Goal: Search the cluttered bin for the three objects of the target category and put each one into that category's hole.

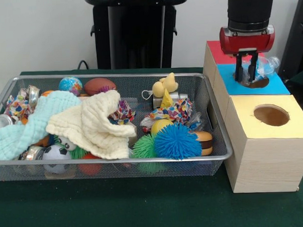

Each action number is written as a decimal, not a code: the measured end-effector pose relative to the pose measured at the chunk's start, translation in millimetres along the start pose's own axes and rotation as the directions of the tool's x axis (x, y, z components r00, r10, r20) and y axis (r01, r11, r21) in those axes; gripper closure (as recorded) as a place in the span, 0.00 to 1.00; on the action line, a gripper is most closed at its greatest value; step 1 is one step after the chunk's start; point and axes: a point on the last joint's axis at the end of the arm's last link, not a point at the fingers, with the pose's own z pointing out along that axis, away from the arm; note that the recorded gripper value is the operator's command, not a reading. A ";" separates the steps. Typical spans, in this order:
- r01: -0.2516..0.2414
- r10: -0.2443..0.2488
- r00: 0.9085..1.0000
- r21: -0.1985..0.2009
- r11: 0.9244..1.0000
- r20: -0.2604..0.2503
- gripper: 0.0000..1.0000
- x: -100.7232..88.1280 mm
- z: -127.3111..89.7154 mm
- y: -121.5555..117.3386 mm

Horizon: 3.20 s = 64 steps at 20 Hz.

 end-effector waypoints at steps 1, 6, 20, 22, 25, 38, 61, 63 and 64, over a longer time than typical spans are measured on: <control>0.000 0.000 1.000 0.000 1.000 0.000 1.00 0.1 0.4 -0.1; -0.002 0.002 1.000 -0.002 1.000 -0.003 1.00 0.0 1.4 0.0; 0.011 -0.011 1.000 -0.017 1.000 -0.016 0.00 4.8 8.3 11.5; 0.011 -0.011 1.000 -0.016 1.000 -0.016 0.00 4.7 8.0 11.3; 0.010 -0.010 1.000 -0.014 1.000 -0.013 0.00 3.9 6.6 10.4; 0.063 -0.062 0.996 0.022 0.998 -0.072 0.00 5.4 -48.0 17.5; 0.072 -0.070 0.997 0.048 0.996 -0.032 0.00 -26.8 -127.9 9.5; 0.079 -0.076 0.996 0.063 0.995 -0.037 0.00 -26.9 -124.7 0.6; 0.079 -0.077 0.996 0.068 0.995 -0.038 0.00 -27.3 -123.7 -2.9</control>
